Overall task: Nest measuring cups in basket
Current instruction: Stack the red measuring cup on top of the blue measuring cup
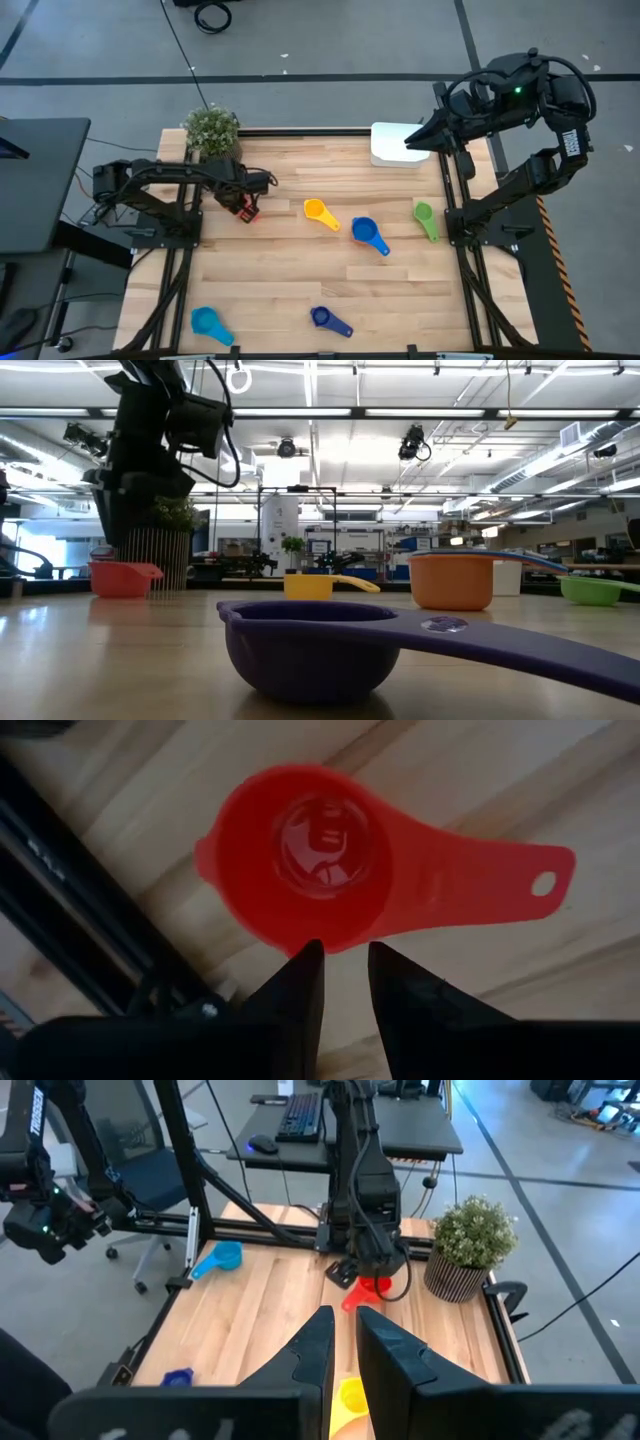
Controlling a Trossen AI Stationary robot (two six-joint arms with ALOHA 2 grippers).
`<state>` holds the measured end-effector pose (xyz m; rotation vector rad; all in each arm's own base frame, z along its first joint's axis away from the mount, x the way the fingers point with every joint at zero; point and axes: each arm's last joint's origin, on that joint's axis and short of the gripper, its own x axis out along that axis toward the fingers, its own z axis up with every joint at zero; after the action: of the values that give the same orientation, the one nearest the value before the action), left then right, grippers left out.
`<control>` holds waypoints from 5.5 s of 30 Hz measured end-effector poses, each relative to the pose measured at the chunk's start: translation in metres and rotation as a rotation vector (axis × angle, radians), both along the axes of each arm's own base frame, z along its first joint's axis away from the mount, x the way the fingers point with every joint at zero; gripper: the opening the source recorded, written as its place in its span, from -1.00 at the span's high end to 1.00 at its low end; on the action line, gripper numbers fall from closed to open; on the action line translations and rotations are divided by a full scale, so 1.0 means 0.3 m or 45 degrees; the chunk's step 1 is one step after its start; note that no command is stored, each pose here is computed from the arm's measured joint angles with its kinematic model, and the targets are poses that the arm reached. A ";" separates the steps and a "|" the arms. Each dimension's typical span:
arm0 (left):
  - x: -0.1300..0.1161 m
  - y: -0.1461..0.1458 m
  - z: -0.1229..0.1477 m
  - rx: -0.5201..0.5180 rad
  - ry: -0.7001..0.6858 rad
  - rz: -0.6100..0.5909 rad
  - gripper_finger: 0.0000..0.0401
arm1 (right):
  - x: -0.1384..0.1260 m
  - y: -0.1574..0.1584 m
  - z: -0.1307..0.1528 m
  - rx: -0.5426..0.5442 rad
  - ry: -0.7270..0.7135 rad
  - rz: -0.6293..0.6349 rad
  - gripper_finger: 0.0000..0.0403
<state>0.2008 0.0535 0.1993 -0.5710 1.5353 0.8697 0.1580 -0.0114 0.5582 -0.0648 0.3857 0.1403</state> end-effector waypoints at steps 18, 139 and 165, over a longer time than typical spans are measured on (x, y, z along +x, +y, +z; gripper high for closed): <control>0.011 -0.013 -0.016 -0.072 0.028 -0.104 0.56 | 0.001 0.000 0.002 -0.001 -0.010 0.000 0.74; 0.024 0.217 -0.122 -0.007 0.145 -0.435 0.97 | 0.015 -0.002 0.046 0.002 -0.187 -0.008 0.74; 0.265 0.006 0.355 0.153 -0.203 -0.578 0.97 | 0.011 -0.006 0.029 -0.026 -0.119 -0.066 0.74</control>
<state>0.2803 0.0552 0.3059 -0.1845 1.3810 0.5475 0.1613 -0.0132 0.5668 -0.0815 0.2950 0.0819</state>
